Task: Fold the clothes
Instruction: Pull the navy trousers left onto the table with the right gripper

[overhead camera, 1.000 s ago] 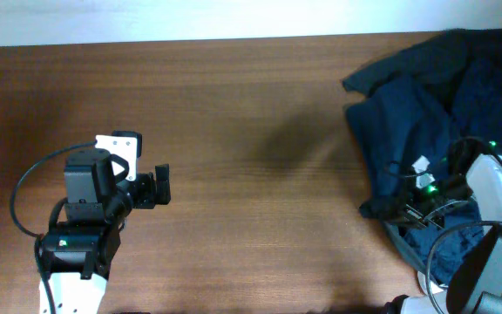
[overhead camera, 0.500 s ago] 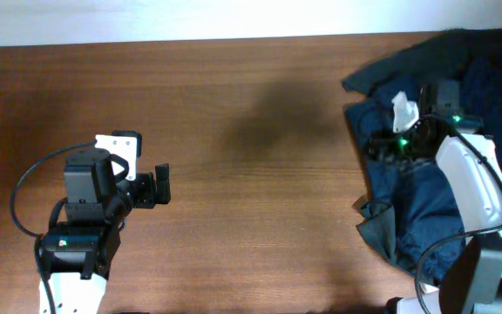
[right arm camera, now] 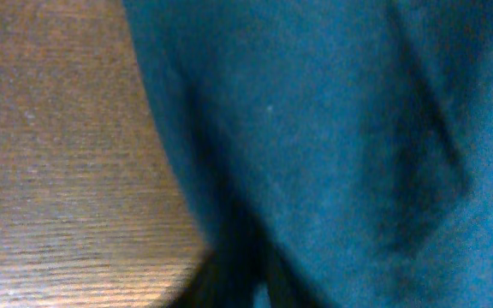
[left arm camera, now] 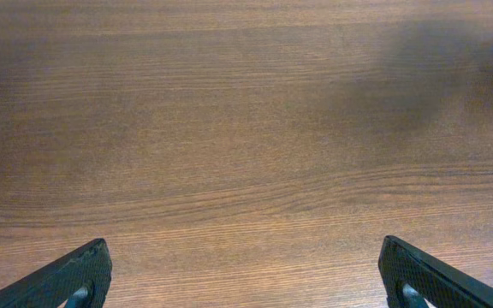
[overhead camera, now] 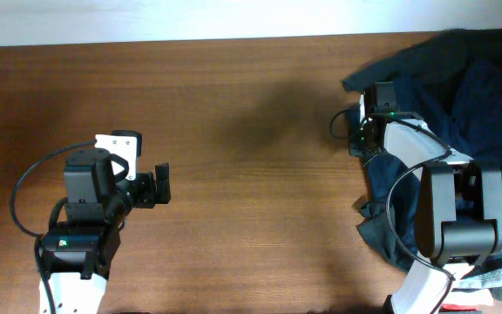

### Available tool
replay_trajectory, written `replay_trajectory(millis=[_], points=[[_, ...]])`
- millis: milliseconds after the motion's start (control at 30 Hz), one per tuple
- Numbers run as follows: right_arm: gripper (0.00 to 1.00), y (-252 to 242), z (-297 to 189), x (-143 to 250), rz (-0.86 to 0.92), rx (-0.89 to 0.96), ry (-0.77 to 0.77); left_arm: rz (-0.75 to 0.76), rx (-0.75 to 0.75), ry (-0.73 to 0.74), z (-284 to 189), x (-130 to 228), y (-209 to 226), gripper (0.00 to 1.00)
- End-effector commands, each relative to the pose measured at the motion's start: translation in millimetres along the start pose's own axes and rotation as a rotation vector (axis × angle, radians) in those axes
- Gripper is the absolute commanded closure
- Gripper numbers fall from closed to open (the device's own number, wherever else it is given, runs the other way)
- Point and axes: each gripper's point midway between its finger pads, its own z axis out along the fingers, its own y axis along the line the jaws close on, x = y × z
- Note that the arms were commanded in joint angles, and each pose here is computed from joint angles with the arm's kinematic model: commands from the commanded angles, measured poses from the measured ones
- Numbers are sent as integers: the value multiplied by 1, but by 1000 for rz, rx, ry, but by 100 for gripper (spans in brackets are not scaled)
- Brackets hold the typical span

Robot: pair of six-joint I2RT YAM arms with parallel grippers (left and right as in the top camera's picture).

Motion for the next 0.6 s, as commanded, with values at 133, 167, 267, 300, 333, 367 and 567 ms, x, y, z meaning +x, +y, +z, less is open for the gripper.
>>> replay_trajectory(millis=[133,167,267,300,333,367,567], points=[[96,-27,-72,-53,76,32,-97,24,13,-40,-4,-13,-3,1],[96,-35,-114,-80,92,23,-162,24,13,-39,-4,-13,-3,1],[96,-5,-207,-118,56,-185,-265,24,13,-39,-4,-13,-3,1],[96,17,-220,-119,29,-291,-270,24,13,-39,-4,-13,-3,1],[96,62,-239,-116,-66,-489,-278,24,13,-39,-4,-13,-3,1],[96,104,-257,-110,-181,-651,-296,24,13,-39,-4,-13,-3,1],[34,256,-256,-78,-535,-609,-335,24,13,-41,-4,-13,-3,1]])
